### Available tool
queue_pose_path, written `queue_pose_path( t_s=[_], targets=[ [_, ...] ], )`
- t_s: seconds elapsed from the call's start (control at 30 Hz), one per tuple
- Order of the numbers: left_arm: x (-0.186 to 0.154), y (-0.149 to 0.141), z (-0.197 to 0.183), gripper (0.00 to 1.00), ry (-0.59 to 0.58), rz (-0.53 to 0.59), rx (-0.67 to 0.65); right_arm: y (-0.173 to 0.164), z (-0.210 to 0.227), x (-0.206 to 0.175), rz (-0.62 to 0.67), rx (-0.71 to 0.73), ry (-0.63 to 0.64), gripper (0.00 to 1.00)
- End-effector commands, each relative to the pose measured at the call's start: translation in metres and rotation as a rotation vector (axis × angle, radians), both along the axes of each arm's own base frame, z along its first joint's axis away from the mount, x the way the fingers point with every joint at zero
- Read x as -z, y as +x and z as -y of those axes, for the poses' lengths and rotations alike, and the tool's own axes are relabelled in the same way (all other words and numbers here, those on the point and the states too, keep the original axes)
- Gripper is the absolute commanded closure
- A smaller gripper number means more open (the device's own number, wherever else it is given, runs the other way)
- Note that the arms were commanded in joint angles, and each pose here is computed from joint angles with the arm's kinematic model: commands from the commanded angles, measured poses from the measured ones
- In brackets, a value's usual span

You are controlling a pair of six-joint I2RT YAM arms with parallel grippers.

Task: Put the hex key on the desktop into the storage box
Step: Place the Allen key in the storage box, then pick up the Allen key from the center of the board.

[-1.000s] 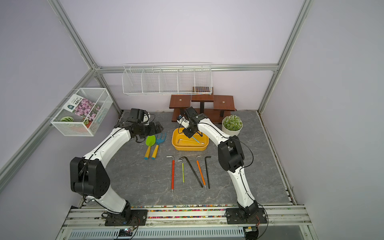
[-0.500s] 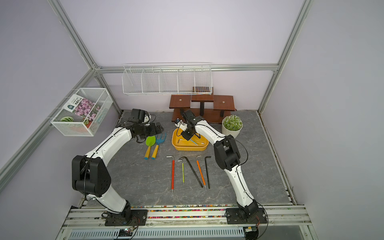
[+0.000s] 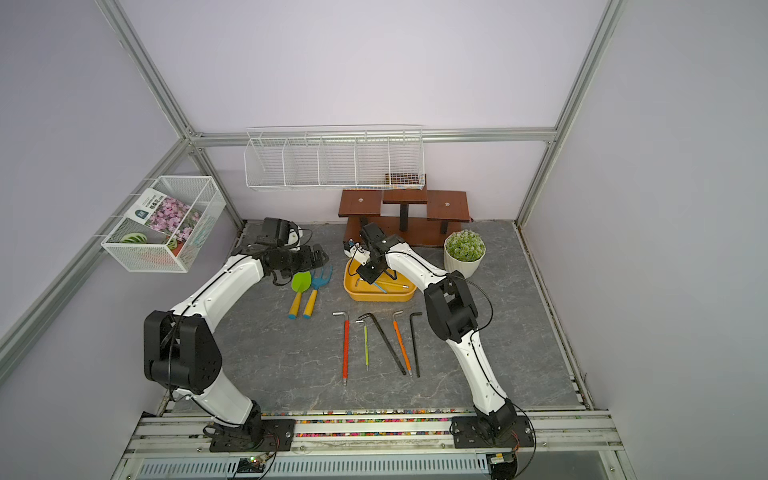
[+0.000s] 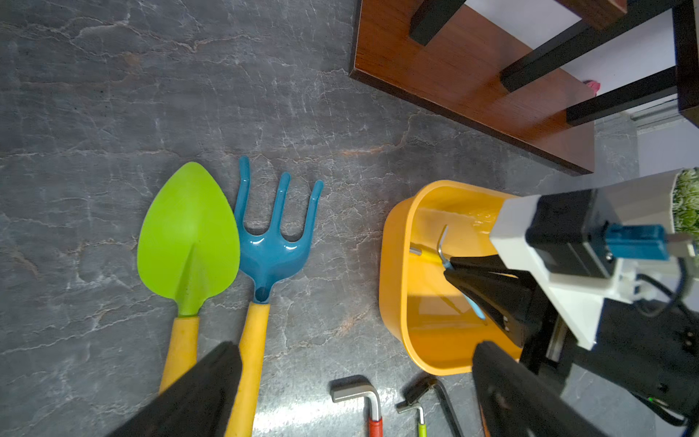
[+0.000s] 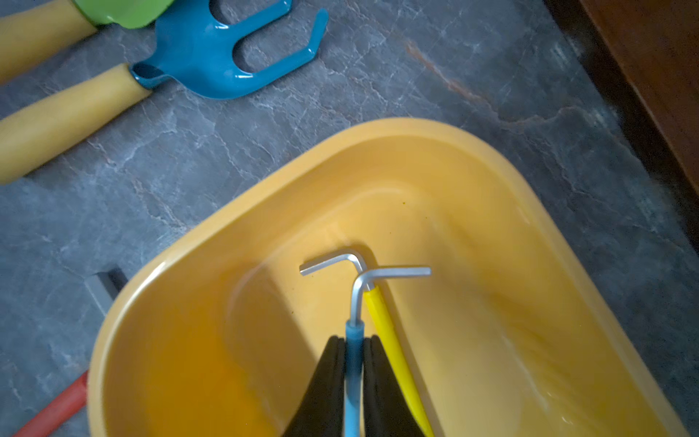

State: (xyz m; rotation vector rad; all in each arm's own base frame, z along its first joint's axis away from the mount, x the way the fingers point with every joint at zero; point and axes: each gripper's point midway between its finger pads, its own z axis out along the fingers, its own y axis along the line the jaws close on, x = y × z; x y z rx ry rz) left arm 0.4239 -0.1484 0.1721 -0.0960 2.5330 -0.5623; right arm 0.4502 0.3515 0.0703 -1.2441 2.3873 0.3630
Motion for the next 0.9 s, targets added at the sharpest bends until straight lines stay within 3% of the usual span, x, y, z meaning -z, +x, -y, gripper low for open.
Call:
queue_pose_path(
  t_s=[0.0,0.23,0.4,0.57,0.87],
  targets=[
    [-0.008,-0.001,0.0,0.0,-0.024,0.027,0.002,-0.006,-0.006,0.004,-0.03,0.004,0.024,0.76],
    [-0.015,-0.001,0.002,0.0,-0.038,0.055,0.013,-0.011,0.003,-0.016,0.002,0.041,0.03,0.62],
    [-0.027,-0.003,0.005,0.0,-0.056,0.1,0.029,-0.015,0.017,-0.045,0.054,0.115,0.048,0.58],
    [-0.038,-0.006,0.005,0.0,-0.07,0.149,0.037,-0.037,0.033,-0.067,0.065,0.2,0.116,0.55],
    [-0.044,-0.007,0.009,0.0,-0.089,0.169,0.061,-0.09,0.084,-0.079,0.047,0.368,0.122,0.54]
  ],
)
